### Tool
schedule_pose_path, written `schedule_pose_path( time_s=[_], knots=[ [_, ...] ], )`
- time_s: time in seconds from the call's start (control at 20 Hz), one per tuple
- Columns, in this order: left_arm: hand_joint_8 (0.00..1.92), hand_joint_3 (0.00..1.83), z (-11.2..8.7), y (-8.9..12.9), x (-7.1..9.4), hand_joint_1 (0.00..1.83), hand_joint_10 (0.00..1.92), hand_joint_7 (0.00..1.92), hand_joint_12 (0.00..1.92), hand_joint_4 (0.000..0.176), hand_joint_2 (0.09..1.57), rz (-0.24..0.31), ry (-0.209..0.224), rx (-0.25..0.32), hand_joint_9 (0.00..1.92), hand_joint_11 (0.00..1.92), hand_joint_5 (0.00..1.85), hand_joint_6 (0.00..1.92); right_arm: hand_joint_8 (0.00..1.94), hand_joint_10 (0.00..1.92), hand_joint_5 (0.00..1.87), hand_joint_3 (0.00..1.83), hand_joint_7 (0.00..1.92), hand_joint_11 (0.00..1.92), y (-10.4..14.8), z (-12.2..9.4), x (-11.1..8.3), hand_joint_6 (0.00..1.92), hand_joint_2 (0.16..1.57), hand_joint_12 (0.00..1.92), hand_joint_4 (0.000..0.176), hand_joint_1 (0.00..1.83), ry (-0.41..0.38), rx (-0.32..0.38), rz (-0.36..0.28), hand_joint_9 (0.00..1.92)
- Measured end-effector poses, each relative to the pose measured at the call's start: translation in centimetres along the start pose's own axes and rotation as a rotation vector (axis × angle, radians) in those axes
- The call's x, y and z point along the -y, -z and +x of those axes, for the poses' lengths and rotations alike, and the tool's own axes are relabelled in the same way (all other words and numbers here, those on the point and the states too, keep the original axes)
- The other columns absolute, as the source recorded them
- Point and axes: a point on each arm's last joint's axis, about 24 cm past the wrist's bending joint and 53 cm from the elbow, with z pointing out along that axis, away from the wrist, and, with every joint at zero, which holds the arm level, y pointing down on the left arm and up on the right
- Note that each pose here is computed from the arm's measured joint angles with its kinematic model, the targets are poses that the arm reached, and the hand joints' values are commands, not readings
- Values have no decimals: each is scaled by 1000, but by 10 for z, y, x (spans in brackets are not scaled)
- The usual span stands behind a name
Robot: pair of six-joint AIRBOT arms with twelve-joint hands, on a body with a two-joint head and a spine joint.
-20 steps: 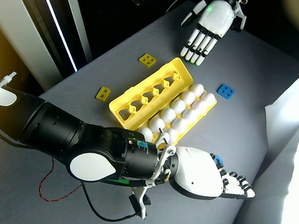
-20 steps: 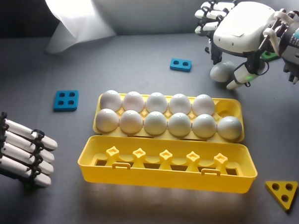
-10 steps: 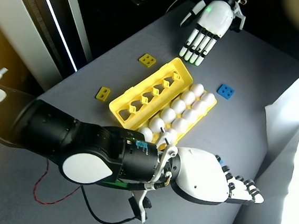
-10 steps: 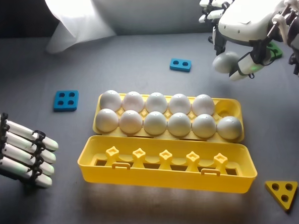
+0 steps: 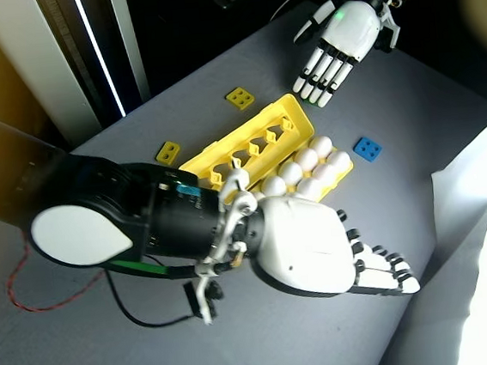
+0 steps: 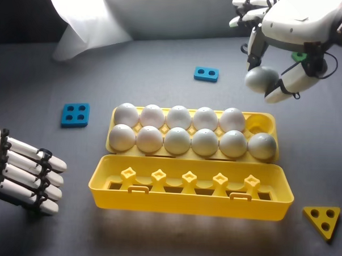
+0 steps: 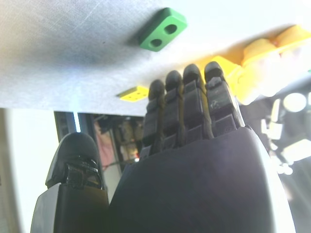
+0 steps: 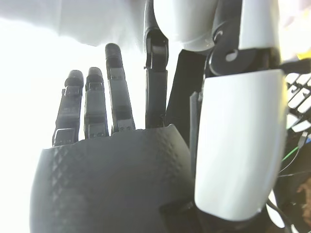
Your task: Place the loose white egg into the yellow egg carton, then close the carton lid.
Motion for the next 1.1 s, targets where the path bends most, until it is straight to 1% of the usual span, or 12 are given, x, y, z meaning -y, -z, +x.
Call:
schedule_pose_path(
  time_s=[0.15,0.2,0.3,0.4,0.55,0.7,0.8,0.85,0.95,1.0,1.1],
  knots=[
    [2,2,0,-1,1,0,3,126,0,0,1290,3,0,-1,67,0,151,2,5,10,1209,0,329,0,5,10,-3,596,1012,0,176,1087,-47,-22,-5,45],
    [3,6,0,-1,1,0,9,127,0,0,1301,2,0,-1,82,0,145,0,1,4,1185,2,316,0,5,15,-3,637,1021,0,176,1081,-54,-33,-4,41],
    [3,9,0,-1,1,0,4,127,0,0,1308,2,1,0,74,0,141,0,6,11,1179,1,327,0,7,24,0,649,1023,0,176,1081,-70,-51,5,63],
    [13,6,0,-1,1,0,11,158,0,0,1306,2,0,-1,97,0,171,11,3,6,1165,1,327,0,8,33,2,676,1028,0,176,1078,-72,-70,12,68],
    [2,8,0,-1,1,0,5,139,0,0,1313,2,0,-1,87,0,152,0,3,7,1160,1,311,0,9,44,2,685,1030,0,176,1077,-70,-92,12,76],
    [0,8,-2,-1,1,0,0,93,0,0,1318,3,-1,4,48,0,108,0,1,4,1145,2,315,0,5,47,-4,713,1036,0,176,1073,-74,-94,1,81],
    [14,3,-2,-1,1,0,9,124,0,0,1311,3,-2,3,67,0,143,15,9,15,1144,1,336,0,3,45,-9,715,1036,0,176,1073,-66,-91,-8,110],
    [4,4,-2,-1,1,0,3,104,0,0,1314,3,-2,3,54,0,125,6,9,15,1145,1,337,0,1,45,-10,714,1035,0,176,1074,-61,-90,-11,112],
    [8,5,-2,-1,1,0,9,115,0,0,1316,3,-2,3,71,0,128,6,10,9,1148,0,343,0,-1,39,-15,709,1035,0,176,1074,-59,-78,-19,101],
    [5,4,-2,-1,1,0,4,111,0,0,1315,3,-2,4,60,0,129,6,3,2,1119,3,322,0,-3,35,-18,757,1046,0,176,1066,-58,-71,-25,80],
    [5,5,-2,-1,1,0,3,112,0,0,1319,3,-2,4,57,0,134,7,6,10,1116,2,330,0,-6,28,-26,765,1047,0,176,1065,-63,-54,-43,97]
  ],
)
